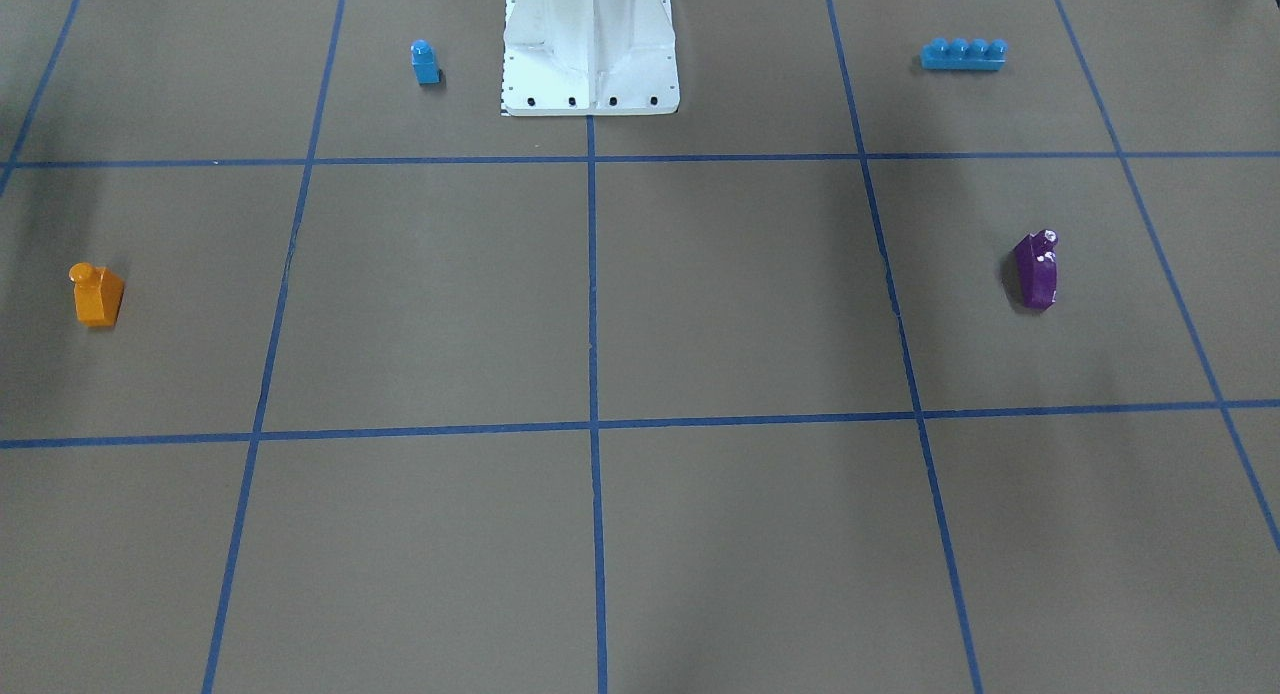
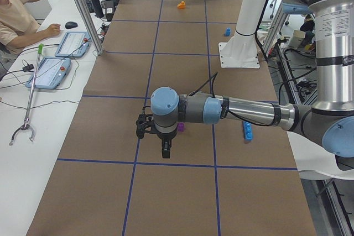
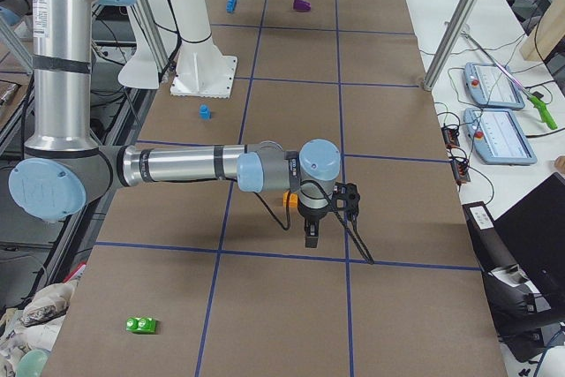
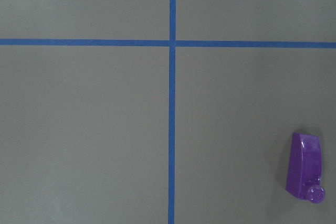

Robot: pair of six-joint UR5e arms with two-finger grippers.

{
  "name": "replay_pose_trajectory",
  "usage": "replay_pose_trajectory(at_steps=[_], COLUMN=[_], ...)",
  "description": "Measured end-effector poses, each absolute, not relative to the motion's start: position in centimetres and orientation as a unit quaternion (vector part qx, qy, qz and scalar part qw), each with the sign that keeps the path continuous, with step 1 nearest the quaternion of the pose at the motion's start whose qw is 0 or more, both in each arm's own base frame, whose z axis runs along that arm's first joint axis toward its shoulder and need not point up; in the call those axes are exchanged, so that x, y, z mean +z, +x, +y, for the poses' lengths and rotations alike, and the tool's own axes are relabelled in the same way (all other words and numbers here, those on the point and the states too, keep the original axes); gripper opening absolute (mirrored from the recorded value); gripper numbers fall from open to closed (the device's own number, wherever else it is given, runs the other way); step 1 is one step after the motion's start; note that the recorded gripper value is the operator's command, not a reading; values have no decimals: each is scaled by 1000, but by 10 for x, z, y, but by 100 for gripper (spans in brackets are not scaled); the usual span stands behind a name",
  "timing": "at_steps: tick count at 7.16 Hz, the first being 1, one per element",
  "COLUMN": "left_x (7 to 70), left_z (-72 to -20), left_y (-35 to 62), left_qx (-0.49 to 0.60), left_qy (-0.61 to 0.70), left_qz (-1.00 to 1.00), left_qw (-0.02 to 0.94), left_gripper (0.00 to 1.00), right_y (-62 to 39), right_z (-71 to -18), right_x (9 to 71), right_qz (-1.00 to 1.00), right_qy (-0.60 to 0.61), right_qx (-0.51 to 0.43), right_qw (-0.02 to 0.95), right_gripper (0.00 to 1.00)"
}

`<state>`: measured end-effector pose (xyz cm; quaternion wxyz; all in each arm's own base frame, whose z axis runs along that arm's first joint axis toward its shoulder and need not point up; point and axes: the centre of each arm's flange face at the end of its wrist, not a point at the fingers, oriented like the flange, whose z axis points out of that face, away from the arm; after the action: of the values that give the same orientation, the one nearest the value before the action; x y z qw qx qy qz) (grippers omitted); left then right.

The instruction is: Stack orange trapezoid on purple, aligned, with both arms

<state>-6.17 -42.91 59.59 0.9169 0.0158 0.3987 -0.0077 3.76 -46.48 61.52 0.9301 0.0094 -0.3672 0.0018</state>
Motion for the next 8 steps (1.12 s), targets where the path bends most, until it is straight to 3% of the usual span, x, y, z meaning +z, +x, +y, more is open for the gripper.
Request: replay_pose_trajectory(at_steps=[3, 8], left_x=[586, 561], left_z=[-439, -453], left_y=[-22, 148], left_qx=[29, 104], left_qy=[12, -29], left_qz=[401, 409], left_qw=[916, 906], left_gripper=[100, 100], right_y=[36, 34], right_z=[-465, -466], right_x=[614, 615], right_qz=[-368, -369], right_qy=[12, 13], right_qx=[-1, -6], right_qw=[930, 929], right_gripper=[100, 100])
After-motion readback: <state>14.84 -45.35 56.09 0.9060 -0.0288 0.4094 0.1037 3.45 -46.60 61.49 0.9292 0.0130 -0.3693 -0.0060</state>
